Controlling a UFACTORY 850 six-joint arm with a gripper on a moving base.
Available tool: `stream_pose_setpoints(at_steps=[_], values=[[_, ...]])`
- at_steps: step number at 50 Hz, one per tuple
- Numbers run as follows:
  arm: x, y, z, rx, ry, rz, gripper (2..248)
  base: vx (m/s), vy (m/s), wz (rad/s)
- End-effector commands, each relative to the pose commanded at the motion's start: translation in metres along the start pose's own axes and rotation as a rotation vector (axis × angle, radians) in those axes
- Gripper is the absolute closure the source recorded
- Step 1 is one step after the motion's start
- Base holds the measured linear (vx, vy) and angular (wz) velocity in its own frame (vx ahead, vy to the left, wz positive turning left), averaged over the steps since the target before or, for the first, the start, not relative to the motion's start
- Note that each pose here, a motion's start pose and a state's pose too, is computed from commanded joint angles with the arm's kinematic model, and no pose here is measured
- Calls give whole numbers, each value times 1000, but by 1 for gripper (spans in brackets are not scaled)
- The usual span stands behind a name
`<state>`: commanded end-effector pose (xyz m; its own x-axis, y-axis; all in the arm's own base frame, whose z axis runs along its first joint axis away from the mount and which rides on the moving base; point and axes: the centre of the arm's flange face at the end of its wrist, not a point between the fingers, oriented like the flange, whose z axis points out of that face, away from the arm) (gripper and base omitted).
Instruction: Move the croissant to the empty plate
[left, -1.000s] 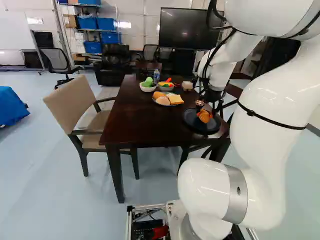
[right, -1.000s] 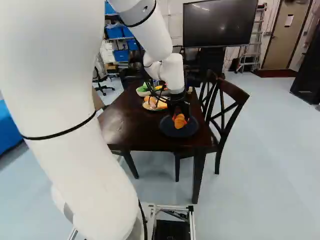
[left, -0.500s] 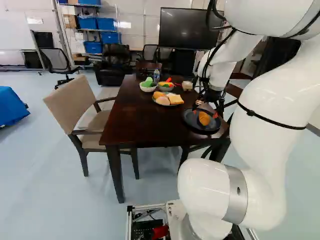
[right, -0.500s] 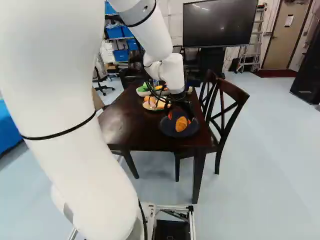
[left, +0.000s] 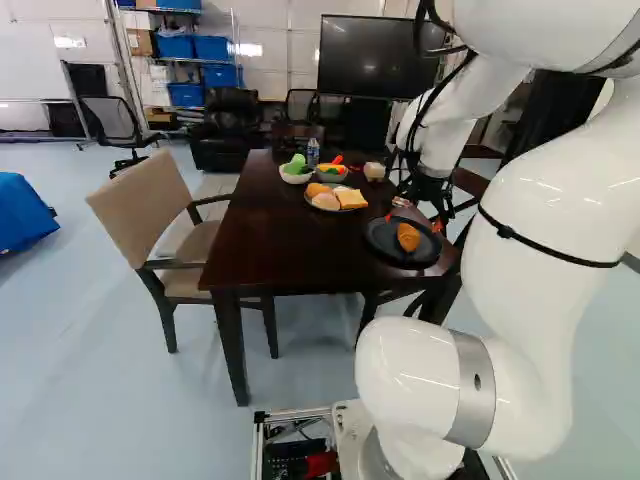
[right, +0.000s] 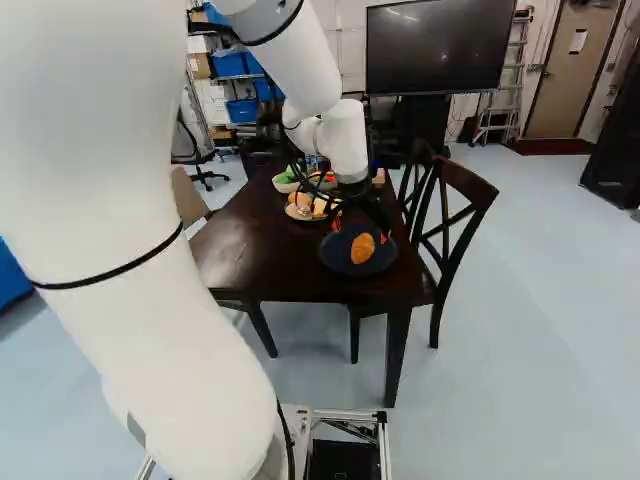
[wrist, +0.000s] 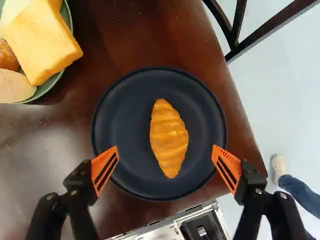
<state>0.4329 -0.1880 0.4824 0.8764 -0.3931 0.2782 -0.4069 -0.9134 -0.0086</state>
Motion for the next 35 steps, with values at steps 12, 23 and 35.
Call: stream_pose_setpoints(at_steps=[12,23,35], values=[[4,-2,-15,1,3,-3,3,0,0,0],[9,-3,-29,2,8,-6,3,0,0,0],[14,-4,-44,3,14,-8,3,0,0,0]])
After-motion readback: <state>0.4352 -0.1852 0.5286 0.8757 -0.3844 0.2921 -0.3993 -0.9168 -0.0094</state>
